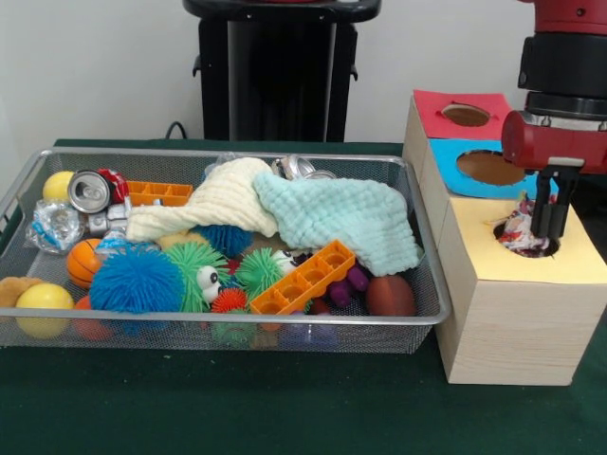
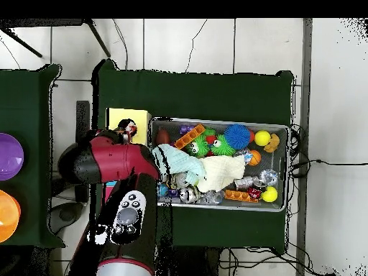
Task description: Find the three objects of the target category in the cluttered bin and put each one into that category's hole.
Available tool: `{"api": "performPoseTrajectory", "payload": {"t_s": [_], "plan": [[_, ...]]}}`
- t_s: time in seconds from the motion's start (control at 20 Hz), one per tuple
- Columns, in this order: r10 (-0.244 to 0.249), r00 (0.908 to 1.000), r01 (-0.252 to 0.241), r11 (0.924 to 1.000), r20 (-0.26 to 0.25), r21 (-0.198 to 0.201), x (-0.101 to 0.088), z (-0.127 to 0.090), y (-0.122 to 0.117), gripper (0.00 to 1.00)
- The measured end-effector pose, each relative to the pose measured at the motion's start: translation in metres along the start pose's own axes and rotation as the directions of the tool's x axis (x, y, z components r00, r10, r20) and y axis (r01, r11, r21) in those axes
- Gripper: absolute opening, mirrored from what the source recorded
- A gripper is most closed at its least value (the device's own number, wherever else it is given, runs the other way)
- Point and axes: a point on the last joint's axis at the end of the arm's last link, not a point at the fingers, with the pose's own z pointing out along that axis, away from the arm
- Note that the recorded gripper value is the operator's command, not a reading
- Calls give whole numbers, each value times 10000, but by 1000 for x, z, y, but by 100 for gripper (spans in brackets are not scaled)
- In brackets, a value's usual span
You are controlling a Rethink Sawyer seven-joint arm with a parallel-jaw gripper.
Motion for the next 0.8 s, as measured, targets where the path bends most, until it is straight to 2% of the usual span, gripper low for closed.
{"api": "performPoseTrajectory", "payload": {"t_s": [0.8], "plan": [[75, 10000, -75, 10000, 38, 1, -1, 2, -1, 0]]}}
